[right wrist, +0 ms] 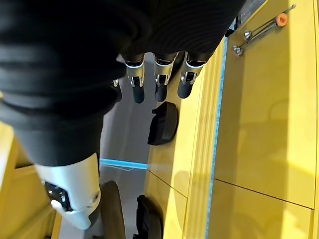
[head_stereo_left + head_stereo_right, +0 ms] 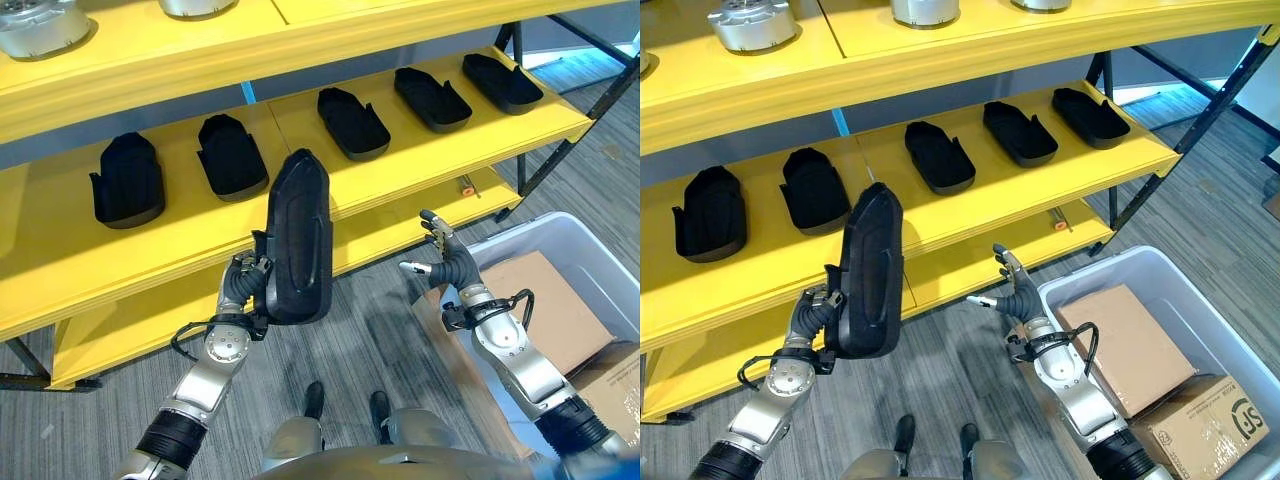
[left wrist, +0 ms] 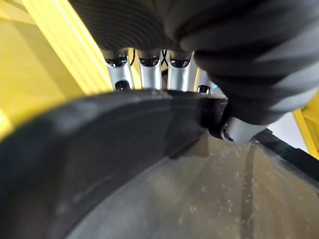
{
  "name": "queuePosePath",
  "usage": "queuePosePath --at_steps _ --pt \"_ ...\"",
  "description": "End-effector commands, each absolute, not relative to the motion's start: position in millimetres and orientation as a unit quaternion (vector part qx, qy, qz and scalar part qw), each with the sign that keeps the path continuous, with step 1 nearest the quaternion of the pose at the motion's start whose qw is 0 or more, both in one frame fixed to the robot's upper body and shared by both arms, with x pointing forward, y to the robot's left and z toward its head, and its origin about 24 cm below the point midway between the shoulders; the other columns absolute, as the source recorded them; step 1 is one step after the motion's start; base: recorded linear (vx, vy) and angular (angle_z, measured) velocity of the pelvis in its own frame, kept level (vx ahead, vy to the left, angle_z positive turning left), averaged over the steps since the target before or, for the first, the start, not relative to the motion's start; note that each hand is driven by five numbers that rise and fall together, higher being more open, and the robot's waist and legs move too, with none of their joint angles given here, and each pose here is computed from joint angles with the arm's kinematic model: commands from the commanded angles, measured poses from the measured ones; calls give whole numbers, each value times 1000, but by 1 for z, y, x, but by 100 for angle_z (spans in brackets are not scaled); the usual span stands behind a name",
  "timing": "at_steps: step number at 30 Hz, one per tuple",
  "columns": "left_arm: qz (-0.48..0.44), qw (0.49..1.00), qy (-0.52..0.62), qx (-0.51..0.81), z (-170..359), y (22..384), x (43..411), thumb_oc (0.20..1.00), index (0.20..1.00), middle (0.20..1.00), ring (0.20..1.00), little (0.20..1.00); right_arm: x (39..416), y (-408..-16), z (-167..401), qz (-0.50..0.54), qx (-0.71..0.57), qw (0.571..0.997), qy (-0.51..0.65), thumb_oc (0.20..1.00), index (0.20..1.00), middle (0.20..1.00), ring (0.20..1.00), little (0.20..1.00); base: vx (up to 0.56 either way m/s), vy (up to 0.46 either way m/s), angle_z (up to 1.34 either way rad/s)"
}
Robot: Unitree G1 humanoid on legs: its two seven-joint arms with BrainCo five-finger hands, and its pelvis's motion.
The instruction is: Move parts from the plastic box to the shelf.
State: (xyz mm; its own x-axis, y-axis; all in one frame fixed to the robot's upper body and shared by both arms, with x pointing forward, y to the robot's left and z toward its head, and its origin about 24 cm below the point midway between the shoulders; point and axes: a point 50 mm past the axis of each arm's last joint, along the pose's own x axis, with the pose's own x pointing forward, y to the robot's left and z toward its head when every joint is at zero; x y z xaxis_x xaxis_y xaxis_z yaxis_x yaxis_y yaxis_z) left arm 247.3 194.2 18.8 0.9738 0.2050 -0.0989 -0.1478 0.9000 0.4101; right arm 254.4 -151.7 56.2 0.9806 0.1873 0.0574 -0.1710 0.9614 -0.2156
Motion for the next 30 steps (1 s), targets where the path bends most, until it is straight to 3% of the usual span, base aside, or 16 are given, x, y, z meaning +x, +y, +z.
queuePosePath --at_steps 1,15,30 --pt "124 975 -30 183 56 197 264 200 200 200 200 200 257 -143 88 94 -80 984 -126 1000 1000 1000 1000 1000 180 -101 21" --pt "115 978 -37 168 66 184 276 200 200 200 200 200 251 -165 89 53 -113 982 -140 1000 1000 1000 1000 1000 80 27 51" --pt "110 982 -25 154 61 184 281 200 200 200 200 200 250 -185 96 54 -126 981 -139 1000 1000 1000 1000 1000 133 387 10"
